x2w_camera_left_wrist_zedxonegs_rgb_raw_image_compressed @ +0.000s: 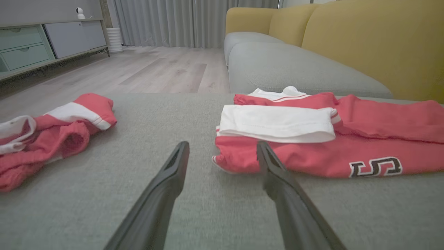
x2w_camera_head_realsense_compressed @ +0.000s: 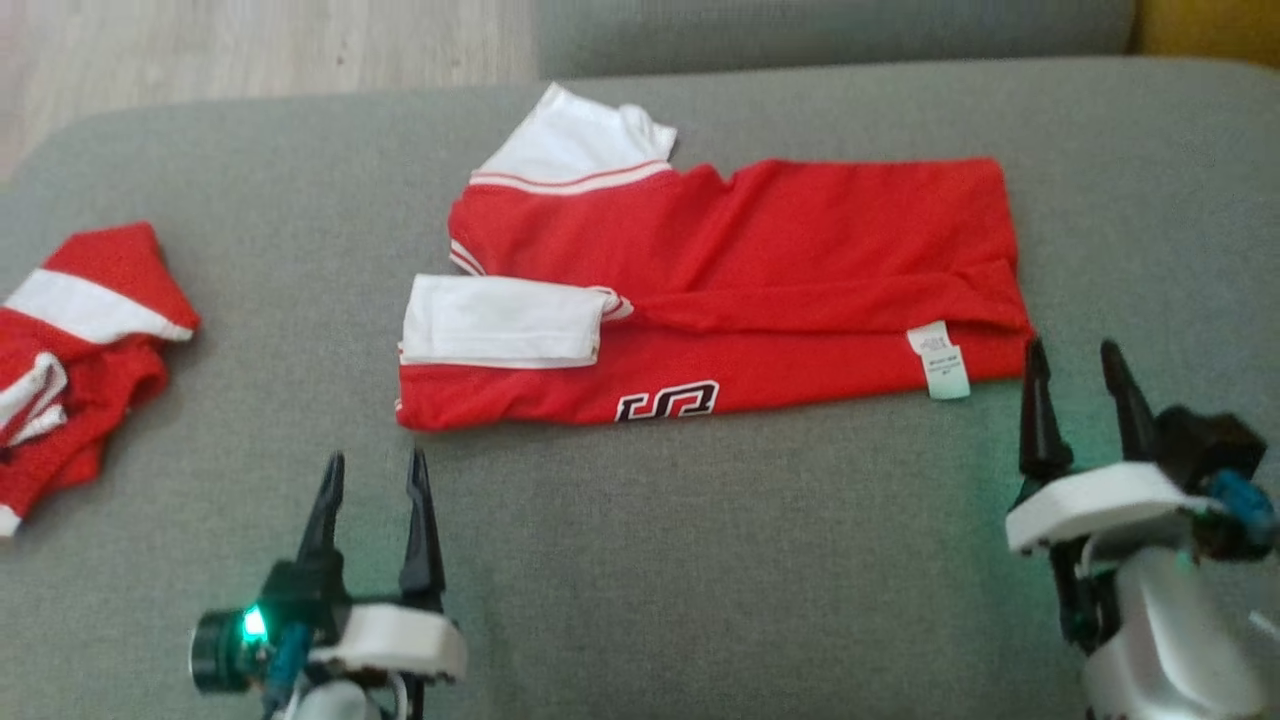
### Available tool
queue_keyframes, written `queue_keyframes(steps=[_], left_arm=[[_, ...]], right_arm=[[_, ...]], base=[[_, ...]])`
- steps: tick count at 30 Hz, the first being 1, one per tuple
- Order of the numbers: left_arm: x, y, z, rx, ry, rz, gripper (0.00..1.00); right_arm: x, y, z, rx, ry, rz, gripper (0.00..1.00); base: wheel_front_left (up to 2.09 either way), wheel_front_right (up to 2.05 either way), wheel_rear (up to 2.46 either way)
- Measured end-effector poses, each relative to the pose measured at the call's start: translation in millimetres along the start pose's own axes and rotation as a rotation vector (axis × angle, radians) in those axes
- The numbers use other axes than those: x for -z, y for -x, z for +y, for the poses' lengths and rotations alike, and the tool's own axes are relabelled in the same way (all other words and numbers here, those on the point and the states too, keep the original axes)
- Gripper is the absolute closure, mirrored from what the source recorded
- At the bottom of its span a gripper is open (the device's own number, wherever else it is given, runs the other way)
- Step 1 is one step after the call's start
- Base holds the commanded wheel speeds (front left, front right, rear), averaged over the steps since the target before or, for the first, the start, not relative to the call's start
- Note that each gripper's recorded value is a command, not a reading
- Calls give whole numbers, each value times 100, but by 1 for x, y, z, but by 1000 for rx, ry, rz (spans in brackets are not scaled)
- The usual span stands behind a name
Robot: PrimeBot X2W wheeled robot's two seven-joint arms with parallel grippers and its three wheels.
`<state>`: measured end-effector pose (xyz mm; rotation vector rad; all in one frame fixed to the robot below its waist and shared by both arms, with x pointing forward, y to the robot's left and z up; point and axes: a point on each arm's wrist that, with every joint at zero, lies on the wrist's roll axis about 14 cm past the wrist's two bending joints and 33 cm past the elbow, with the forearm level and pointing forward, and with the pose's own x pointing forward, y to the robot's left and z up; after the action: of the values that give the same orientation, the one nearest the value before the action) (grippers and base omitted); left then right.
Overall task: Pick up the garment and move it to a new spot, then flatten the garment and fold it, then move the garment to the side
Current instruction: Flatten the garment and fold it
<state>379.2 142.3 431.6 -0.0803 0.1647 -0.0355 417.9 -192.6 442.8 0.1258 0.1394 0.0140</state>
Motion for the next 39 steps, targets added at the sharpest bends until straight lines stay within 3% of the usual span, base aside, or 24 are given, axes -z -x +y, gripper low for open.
queue_keyframes(steps=[9, 18, 28, 39], left_arm=[[19, 40, 6, -30, 4, 47, 0], [30, 44, 5, -22, 30, 80, 0], [8, -29, -15, 77, 120, 48, 0], [42, -68, -18, 88, 162, 157, 0]], right_arm=[[13, 37, -7, 28, 26, 32, 0], [19, 40, -4, 27, 19, 46, 0], [20, 5, 1, 15, -11, 52, 0], [39, -9, -13, 49, -16, 102, 0]], base=[[0, 0, 0], [0, 0, 0], [0, 0, 0], [0, 0, 0]])
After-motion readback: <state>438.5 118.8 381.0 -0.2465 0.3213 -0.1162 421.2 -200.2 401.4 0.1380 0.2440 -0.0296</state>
